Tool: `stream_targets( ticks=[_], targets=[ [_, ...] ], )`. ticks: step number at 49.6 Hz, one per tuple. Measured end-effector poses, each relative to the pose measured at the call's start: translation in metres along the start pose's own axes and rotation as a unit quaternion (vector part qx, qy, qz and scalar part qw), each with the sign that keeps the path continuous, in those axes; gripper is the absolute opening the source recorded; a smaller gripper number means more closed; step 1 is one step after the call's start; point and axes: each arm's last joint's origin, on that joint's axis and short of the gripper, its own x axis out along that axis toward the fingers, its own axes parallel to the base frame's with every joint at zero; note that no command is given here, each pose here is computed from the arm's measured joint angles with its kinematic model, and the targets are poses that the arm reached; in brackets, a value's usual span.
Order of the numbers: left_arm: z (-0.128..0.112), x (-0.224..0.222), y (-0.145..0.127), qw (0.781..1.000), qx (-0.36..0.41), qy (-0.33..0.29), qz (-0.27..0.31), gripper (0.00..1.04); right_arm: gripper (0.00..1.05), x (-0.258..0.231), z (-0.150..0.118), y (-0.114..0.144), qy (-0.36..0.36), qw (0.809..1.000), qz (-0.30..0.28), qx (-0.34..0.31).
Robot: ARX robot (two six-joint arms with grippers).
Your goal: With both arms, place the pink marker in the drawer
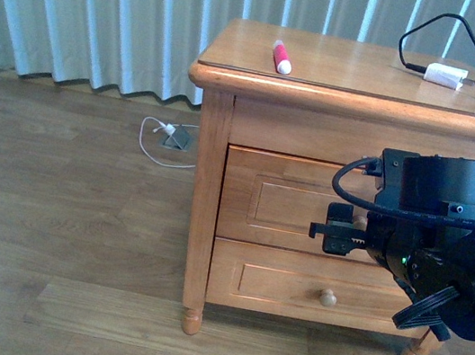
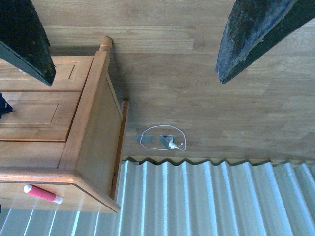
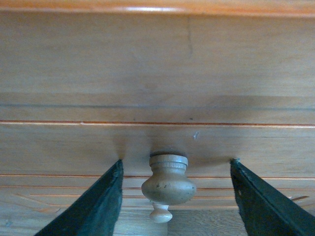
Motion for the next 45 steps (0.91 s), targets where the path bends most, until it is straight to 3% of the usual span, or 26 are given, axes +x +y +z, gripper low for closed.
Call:
stream_targets(
  ticks=[11,15,29,39,45],
  targets=[
    [0.000,0.000,0.000,1.000,0.000,0.000,0.000,0.99,0.29,0.000,-0.001,0.000,0.009,1.000,0.003,0.005],
    [0.000,0.000,0.000,1.000,0.000,0.000,0.000,0.99,0.23,0.000,0.000,0.000,0.018,1.000,0.005,0.015],
    [0.000,0.000,0.000,1.000,0.000,0.000,0.000,0.99,0.23,-0.018,0.002,-0.007,0.063,0.994,0.030,0.080],
    [0.000,0.000,0.000,1.000,0.000,0.000,0.000,0.99,0.23,-0.076,-0.018,-0.013,0.105,0.988,0.053,0.098],
    [0.000,0.000,0.000,1.000,0.000,0.000,0.000,0.99,0.42,-0.107,-0.031,-0.015,0.122,0.985,0.067,0.099]
  ],
)
